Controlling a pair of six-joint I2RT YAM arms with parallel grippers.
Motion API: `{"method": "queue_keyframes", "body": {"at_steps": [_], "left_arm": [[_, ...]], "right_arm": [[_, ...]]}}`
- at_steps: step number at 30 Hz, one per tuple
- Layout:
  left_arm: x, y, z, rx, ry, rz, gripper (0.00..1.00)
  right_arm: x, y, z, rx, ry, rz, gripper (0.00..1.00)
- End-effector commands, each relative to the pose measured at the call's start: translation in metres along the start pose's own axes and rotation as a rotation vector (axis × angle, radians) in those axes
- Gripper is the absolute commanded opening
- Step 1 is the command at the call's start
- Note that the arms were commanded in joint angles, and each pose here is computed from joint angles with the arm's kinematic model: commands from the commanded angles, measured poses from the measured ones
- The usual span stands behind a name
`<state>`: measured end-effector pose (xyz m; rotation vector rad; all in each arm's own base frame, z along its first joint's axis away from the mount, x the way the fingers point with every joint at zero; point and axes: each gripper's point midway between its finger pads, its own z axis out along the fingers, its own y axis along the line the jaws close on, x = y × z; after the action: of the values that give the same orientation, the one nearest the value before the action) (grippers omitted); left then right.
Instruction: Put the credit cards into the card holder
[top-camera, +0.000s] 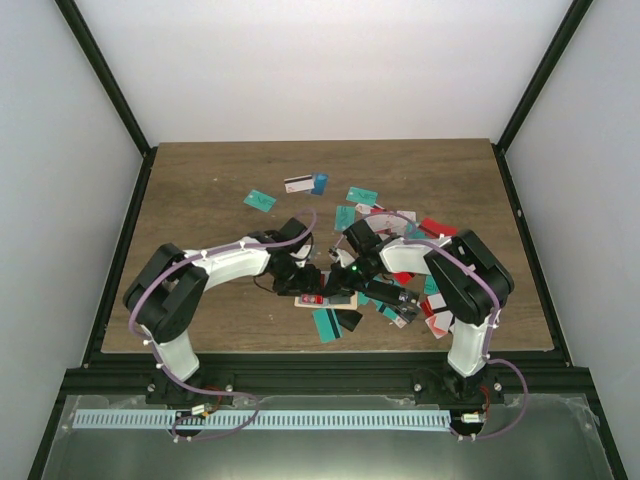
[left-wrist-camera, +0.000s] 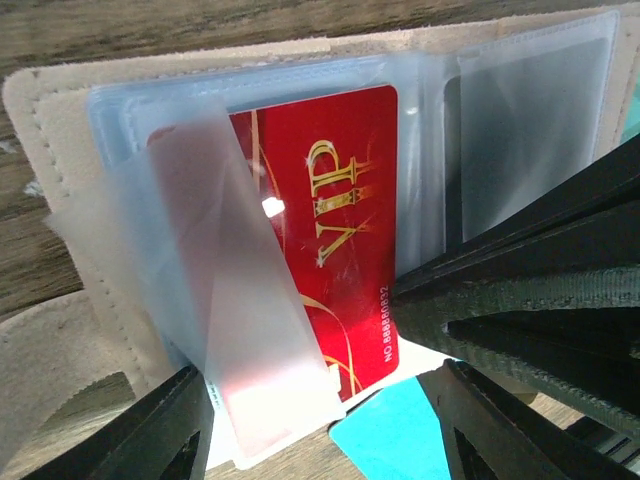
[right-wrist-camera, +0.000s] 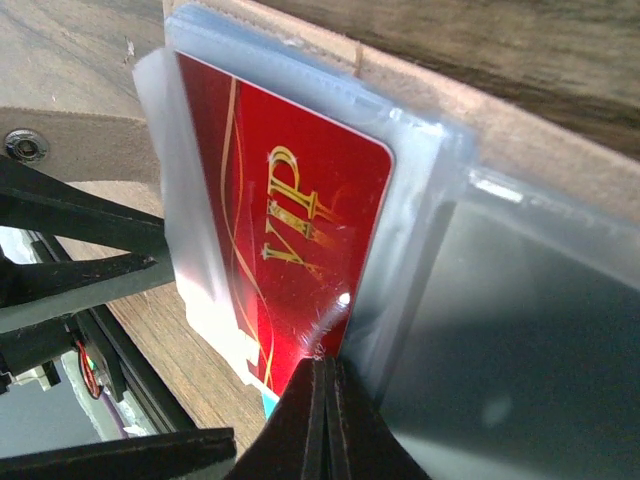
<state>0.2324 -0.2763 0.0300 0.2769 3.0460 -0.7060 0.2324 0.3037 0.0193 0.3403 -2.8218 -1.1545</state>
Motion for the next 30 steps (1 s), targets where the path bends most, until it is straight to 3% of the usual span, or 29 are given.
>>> {"method": "queue_keyframes", "body": {"at_steps": [1,8,15,20,30], "left_arm": [[0.014,0.003,0.019,0.02,0.056,-0.03,0.63],[0.0,-0.013,0.013,0.102,-0.016,-0.051,0.61],[-0.003,-0.019,0.004,0.133,-0.065,-0.049,0.5],[-0.002,-0.017,-0.001,0.117,-0.078,-0.055,0.39],[0.006,-0.002,-0.009,0.002,-0.069,-0.055,0.28]], "right_arm": [[0.026,-0.035,0.018,0.096,0.073,0.077,0.01],[0.034,-0.036,0.021,0.074,0.084,0.1,0.01],[0.033,-0.034,0.019,0.074,0.077,0.097,0.01],[0.03,-0.033,0.017,0.074,0.067,0.096,0.01],[0.018,-0.024,0.01,0.061,0.041,0.083,0.01]]}}
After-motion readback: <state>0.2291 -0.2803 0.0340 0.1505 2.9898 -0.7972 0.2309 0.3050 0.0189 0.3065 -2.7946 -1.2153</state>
